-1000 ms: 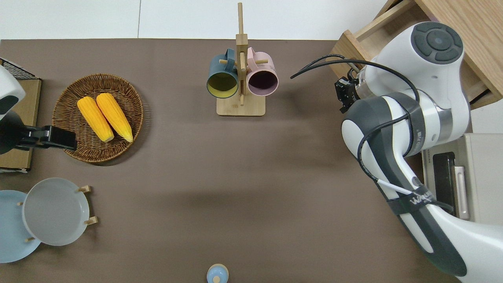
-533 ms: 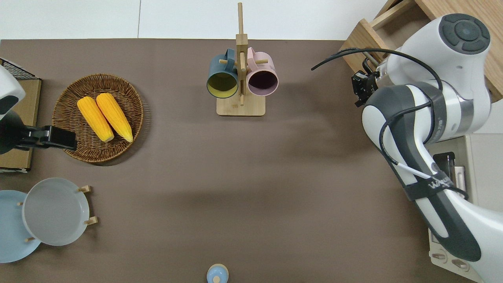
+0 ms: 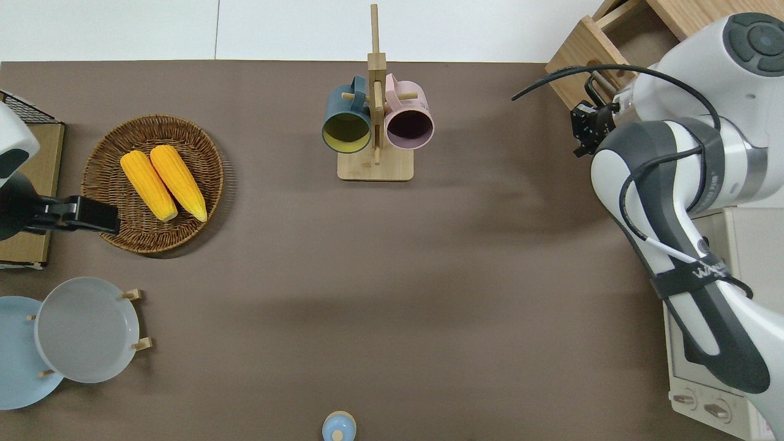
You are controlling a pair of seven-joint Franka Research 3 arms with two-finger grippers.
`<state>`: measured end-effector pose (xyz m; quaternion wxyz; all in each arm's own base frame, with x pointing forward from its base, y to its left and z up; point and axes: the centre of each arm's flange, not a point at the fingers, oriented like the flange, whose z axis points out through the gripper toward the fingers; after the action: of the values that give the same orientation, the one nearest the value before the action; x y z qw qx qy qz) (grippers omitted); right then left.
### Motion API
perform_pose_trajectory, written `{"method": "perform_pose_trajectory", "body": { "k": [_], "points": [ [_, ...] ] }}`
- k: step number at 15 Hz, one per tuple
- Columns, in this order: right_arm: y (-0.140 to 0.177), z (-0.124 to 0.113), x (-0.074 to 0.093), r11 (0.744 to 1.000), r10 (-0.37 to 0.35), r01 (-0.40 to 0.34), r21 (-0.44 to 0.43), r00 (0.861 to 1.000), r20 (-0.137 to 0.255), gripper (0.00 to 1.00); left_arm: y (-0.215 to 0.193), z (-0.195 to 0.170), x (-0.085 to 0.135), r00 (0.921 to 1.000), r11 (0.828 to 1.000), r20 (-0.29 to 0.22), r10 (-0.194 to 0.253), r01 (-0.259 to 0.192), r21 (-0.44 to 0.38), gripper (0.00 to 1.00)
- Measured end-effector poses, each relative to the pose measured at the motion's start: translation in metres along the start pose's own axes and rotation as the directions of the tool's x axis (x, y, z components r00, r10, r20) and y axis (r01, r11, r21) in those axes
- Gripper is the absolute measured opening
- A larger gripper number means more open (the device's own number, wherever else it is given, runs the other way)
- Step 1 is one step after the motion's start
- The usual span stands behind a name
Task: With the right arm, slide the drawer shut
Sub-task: 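Press the right gripper against the drawer front until fully shut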
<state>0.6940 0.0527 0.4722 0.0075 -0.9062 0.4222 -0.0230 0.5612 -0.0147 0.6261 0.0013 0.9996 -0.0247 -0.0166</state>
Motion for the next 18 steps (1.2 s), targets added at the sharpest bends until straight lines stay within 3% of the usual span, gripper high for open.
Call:
{"method": "perform_pose_trajectory", "body": {
  "k": [6,11,18],
  "points": [
    [0.018,-0.002,0.028,0.999,-0.040,0.040,-0.002,0.999,-0.020,0.01,0.000,0.000,0.000,1.0000,1.000,0.000,0.000,0.000,0.000,1.00],
    [0.025,-0.004,0.040,0.995,-0.093,0.090,-0.042,0.993,-0.069,0.01,0.000,0.000,0.000,1.0000,1.000,0.000,0.000,0.000,0.000,1.00],
    [0.039,-0.006,0.060,0.994,-0.104,0.101,-0.043,0.992,-0.077,0.01,0.000,0.000,0.000,1.0000,1.000,0.000,0.000,0.000,0.000,1.00]
  ]
}}
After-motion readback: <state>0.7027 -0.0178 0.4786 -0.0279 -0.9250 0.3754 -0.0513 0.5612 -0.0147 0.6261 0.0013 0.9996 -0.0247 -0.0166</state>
